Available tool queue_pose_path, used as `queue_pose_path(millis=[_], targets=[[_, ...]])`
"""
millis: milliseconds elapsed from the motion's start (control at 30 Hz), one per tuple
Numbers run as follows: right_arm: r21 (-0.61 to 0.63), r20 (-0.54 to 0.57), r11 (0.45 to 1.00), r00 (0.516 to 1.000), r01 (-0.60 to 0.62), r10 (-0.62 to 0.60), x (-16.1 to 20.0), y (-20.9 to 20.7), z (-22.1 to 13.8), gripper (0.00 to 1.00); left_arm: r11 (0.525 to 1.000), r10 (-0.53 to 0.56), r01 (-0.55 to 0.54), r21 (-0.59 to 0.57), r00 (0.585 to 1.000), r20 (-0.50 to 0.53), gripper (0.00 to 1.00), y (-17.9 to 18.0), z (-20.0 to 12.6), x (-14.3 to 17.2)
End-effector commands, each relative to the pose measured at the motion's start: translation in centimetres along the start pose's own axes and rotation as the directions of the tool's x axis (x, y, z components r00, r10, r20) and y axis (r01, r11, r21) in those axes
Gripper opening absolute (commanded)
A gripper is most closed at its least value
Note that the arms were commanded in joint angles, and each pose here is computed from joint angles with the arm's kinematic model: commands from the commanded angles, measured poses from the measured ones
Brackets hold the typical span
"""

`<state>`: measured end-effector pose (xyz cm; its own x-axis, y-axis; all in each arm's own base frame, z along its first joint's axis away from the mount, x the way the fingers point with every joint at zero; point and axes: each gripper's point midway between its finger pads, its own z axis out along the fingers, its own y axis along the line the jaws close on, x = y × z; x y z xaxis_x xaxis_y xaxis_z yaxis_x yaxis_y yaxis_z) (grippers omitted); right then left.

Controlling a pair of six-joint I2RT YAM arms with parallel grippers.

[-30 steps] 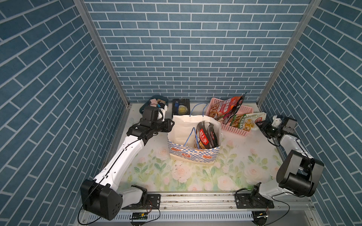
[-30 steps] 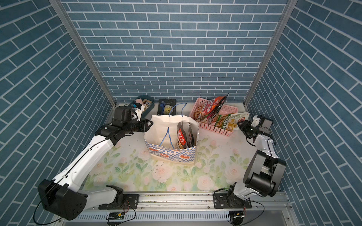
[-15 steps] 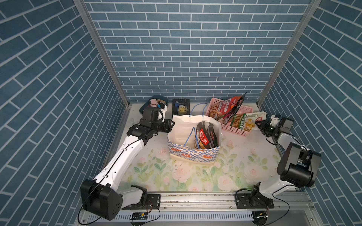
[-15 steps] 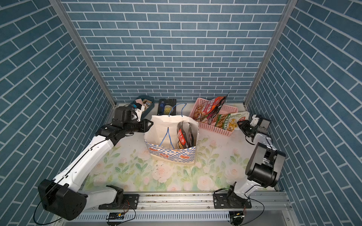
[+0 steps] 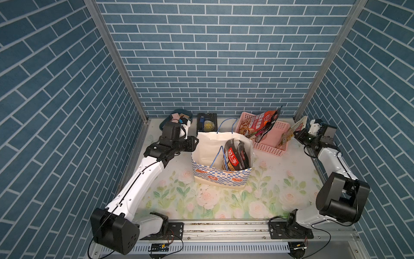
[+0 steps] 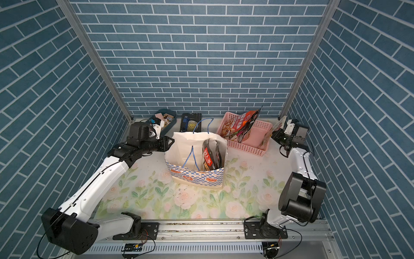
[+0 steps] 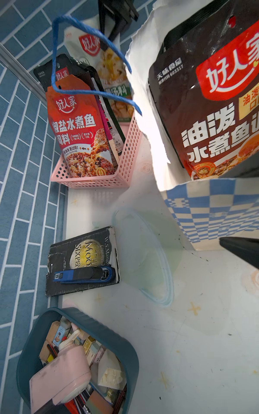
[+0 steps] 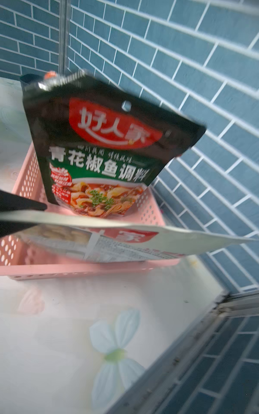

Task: Place the condiment packets inside the bag
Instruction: Pick up the condiment packet from the storage box.

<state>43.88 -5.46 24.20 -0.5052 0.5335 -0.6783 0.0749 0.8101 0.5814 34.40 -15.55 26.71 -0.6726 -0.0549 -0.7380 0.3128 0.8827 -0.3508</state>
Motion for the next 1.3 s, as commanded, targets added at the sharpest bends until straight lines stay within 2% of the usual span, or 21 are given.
queue_pose_path(millis=[0,200,333,433,533,700,867,1000,1100,1267], targets=[[-0.018,0.118,0.985,0.979,0.170,-0.167,-3.9,4.8,-4.3,0.00,1.000,0.002,-0.002,-0.011,1.000,0.016,0.42,0.2,-0.4,-0.1],[-0.093,0.210,0.934,0.924,0.344,-0.319,-6.0,13.9,-11.1,0.00,1.000,-0.002,0.002,-0.015,1.000,0.023,0.42,0.4,-0.3,0.0],[-0.217,0.273,0.867,0.881,0.448,-0.387,-5.5,21.7,-16.0,0.00,1.000,-0.003,0.003,-0.017,1.000,0.022,0.42,0.5,-0.2,0.1],[-0.357,0.304,0.794,0.865,0.492,-0.399,-4.2,27.1,-19.3,0.00,1.000,-0.004,0.004,-0.017,1.000,0.021,0.41,0.5,-0.2,0.1],[-0.509,0.322,0.697,0.862,0.505,-0.391,-2.4,31.6,-22.0,0.00,1.000,-0.003,0.003,-0.017,1.000,0.024,0.41,0.5,-0.2,-0.1],[-0.685,0.331,0.537,0.867,0.492,-0.373,0.8,37.0,-25.4,0.00,1.000,-0.007,0.008,-0.017,0.999,0.031,0.41,0.4,-0.4,-0.2],[-0.797,0.321,0.381,0.864,0.468,-0.388,4.6,41.7,-26.5,0.00,1.000,-0.014,0.015,-0.013,0.999,0.034,0.41,0.3,-0.5,-0.2],[-0.833,0.307,0.300,0.840,0.465,-0.448,7.8,44.6,-25.7,0.00,1.000,-0.019,0.019,-0.012,0.999,0.037,0.41,0.3,-0.6,-0.2],[-0.833,0.286,0.295,0.821,0.468,-0.494,9.5,45.1,-24.0,0.00,1.000,-0.020,0.020,-0.007,0.999,0.039,0.41,0.2,-0.7,-0.2],[-0.811,0.235,0.344,0.803,0.473,-0.548,11.9,43.2,-20.9,0.00,1.000,-0.021,0.021,-0.004,0.999,0.042,0.41,0.1,-0.7,-0.3]])
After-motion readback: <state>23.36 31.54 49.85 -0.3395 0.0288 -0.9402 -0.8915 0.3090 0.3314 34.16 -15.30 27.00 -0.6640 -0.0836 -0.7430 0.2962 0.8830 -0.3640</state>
